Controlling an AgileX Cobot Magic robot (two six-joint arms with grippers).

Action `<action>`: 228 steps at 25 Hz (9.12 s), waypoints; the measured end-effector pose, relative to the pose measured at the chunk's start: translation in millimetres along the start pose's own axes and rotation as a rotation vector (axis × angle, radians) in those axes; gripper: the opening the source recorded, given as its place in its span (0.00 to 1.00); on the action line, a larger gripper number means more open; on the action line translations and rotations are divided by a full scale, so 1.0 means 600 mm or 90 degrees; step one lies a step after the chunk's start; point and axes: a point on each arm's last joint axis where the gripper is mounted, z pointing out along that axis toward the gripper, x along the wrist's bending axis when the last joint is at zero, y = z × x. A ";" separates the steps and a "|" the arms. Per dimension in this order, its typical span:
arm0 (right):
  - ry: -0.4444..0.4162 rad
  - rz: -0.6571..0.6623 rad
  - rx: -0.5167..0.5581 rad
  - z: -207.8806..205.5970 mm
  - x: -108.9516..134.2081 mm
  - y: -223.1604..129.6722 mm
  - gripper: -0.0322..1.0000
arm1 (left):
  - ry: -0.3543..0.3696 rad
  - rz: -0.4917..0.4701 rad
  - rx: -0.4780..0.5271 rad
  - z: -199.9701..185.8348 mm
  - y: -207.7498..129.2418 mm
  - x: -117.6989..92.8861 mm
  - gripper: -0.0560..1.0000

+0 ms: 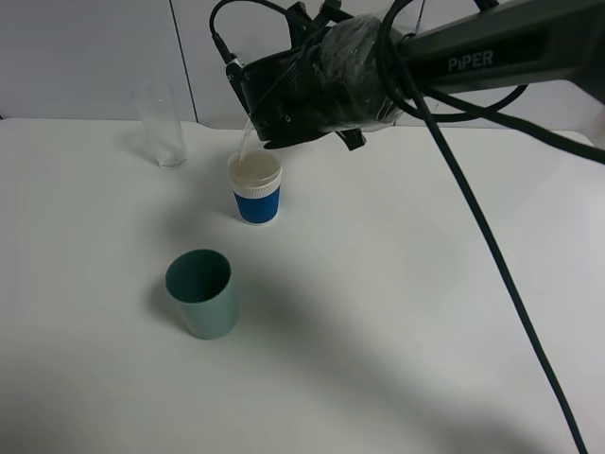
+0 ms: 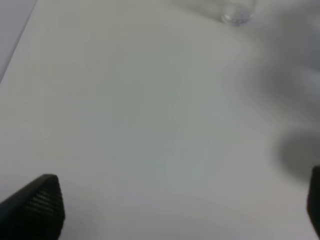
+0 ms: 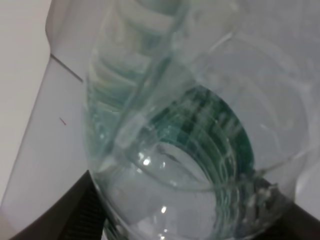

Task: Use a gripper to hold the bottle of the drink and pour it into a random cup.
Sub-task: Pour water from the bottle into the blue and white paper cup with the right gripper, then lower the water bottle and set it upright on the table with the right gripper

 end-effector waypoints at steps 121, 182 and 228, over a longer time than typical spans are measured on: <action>-0.133 -0.239 -0.017 -0.013 -0.029 0.015 0.55 | -0.001 0.000 0.000 0.000 0.000 0.000 0.98; 0.209 0.731 -0.173 -0.078 -0.078 -0.096 0.55 | 0.000 0.000 0.000 0.000 0.000 0.000 0.98; 0.357 0.918 -0.373 -0.028 0.161 -0.221 0.55 | 0.000 0.000 0.000 0.000 0.000 0.000 0.98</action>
